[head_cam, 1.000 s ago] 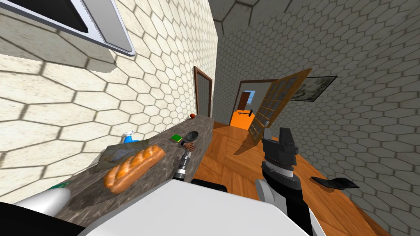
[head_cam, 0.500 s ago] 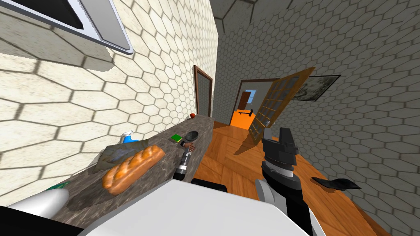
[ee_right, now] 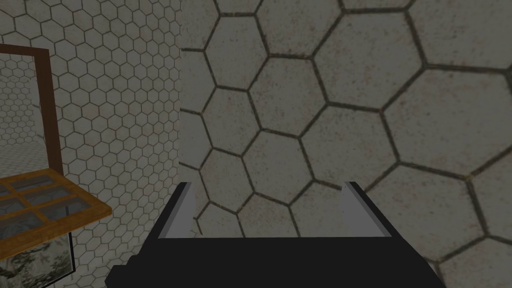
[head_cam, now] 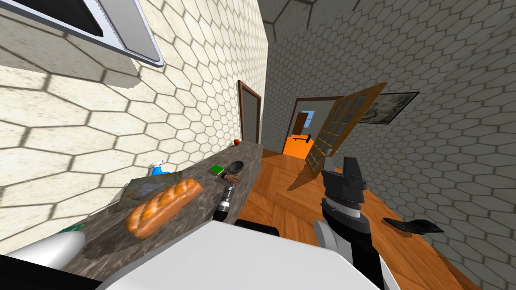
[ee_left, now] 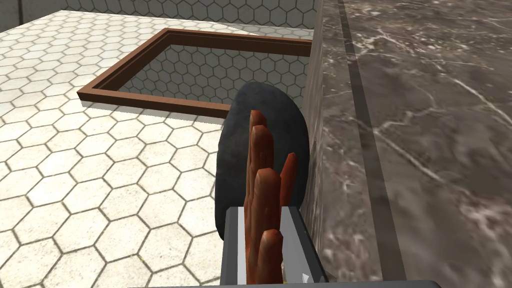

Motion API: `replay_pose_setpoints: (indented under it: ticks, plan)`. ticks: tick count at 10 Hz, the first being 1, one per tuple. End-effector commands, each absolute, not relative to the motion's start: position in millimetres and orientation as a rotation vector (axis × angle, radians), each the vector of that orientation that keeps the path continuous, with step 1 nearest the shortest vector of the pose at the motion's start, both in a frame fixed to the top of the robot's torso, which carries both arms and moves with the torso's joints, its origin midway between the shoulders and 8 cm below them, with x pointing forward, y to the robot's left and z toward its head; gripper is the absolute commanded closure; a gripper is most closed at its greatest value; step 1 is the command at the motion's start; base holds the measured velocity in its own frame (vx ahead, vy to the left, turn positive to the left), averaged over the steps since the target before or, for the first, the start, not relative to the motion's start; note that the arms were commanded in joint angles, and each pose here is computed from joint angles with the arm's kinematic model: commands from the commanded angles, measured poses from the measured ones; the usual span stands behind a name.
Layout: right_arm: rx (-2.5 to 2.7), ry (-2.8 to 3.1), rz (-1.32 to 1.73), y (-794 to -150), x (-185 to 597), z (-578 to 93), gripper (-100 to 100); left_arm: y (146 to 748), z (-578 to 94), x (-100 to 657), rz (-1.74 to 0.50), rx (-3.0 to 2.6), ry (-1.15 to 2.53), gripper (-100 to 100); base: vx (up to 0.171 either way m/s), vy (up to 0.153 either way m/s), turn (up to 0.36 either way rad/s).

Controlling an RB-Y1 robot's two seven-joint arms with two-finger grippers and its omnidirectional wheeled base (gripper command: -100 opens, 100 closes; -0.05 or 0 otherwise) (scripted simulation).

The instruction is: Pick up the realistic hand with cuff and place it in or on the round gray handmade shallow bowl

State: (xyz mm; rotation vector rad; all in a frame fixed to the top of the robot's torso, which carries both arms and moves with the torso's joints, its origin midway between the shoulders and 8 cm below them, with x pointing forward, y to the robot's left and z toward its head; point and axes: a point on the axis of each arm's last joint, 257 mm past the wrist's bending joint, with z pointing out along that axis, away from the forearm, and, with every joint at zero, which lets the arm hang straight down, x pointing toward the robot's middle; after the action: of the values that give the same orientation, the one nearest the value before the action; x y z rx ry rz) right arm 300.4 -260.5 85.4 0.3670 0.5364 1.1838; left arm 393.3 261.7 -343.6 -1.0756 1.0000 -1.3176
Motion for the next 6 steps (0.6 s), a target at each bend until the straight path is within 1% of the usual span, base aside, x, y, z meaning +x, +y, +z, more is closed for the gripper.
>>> replay_pose_setpoints:
  ticks: [1, 2, 3, 4, 6]
  plan:
    - [0.367, 0.536, 1.184, -260.5, 300.4, 85.4, 0, 261.7, -343.6, 393.3, -1.318, -1.076, 1.000, 100, 0.000, 0.000, 0.000]
    - [0.367, 0.536, 1.184, -260.5, 300.4, 85.4, 0, 261.8, -343.8, 393.2, -1.317, -1.076, 1.000, 100, 0.000, 0.000, 0.000]
    - [0.367, 0.536, 1.184, -260.5, 300.4, 85.4, 0, 261.8, -343.8, 393.1, -1.317, -1.076, 1.001, 0, 0.000, 0.000, 0.000]
    - [0.367, 0.536, 1.184, -260.5, 300.4, 85.4, 0, 260.6, -348.6, 383.6, -1.315, -1.077, 1.001, 100, 0.004, 0.005, -0.013]
    - [0.367, 0.536, 1.184, -260.5, 300.4, 85.4, 0, 259.5, -354.7, 367.4, -1.313, -1.079, 1.000, 100, 0.006, 0.009, -0.013]
